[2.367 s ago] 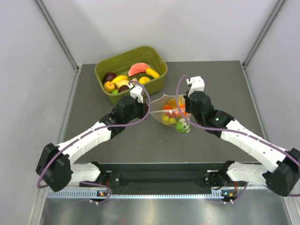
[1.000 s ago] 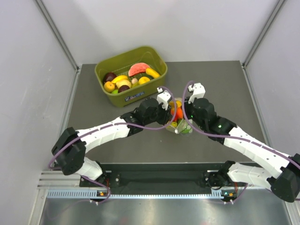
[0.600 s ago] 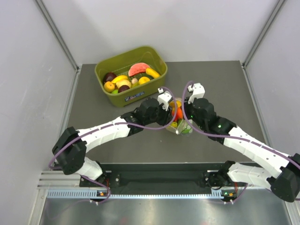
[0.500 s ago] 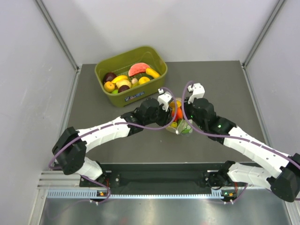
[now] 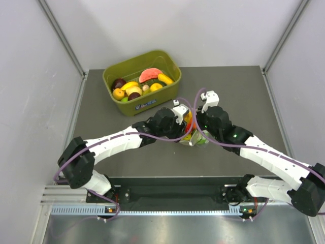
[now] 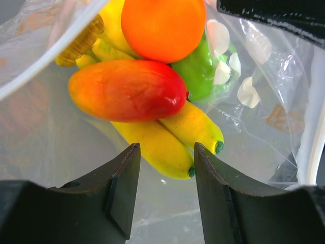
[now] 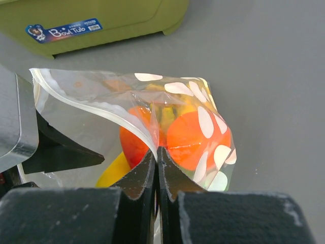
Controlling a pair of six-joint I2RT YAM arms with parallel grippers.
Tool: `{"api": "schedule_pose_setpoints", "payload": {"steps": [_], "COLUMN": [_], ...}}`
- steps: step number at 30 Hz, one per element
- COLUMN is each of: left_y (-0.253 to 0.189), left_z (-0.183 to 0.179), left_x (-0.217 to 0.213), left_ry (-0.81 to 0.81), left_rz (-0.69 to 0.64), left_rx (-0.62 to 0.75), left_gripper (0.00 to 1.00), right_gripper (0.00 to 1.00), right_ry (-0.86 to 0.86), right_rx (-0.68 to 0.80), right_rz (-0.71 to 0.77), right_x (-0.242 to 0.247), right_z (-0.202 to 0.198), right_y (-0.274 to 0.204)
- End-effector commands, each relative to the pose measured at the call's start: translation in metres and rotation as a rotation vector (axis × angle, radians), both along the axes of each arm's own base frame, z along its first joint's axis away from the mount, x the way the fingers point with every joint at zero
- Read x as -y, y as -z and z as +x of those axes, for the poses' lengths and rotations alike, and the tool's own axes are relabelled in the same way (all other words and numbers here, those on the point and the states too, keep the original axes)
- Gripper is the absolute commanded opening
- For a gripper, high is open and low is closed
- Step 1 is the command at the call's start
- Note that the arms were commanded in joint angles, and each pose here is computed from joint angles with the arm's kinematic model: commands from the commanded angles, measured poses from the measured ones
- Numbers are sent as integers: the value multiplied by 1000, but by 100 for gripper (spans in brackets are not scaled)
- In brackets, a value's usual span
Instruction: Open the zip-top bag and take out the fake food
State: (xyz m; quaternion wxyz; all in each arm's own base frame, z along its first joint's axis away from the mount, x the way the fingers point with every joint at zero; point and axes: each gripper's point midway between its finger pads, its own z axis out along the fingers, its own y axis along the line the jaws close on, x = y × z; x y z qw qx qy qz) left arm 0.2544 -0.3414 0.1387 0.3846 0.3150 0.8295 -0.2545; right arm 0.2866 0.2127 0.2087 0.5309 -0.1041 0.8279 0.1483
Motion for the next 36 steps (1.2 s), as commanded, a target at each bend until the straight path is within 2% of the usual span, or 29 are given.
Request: {"api": "schedule_pose_setpoints", "payload": {"steps": [1,10,20,28,36], "left_y": [-6,19,39,69,87], "left_z": [-1,-20,-30,-44,-44], "left_x": [2,-3,-7,-5,-21], "left_ry": [17,58,53,46,-9], "left_rz": [26,96,121,151,232], "left_rx": [-2,-128,-182,-282,-285], "left_gripper": [52,54,59,55,52], "right_gripper": [0,1,2,2,3], "right_ry": [-4,5,9,19,24], "right_rx": [43,45,46,49,52], "right_rz": [33,36,36,34,34], "right_x": [-7,-5,-4,-1,0], "right_z": [2,2,2,2,2], "right_y": [-14,-15,-14,-14,-14]}}
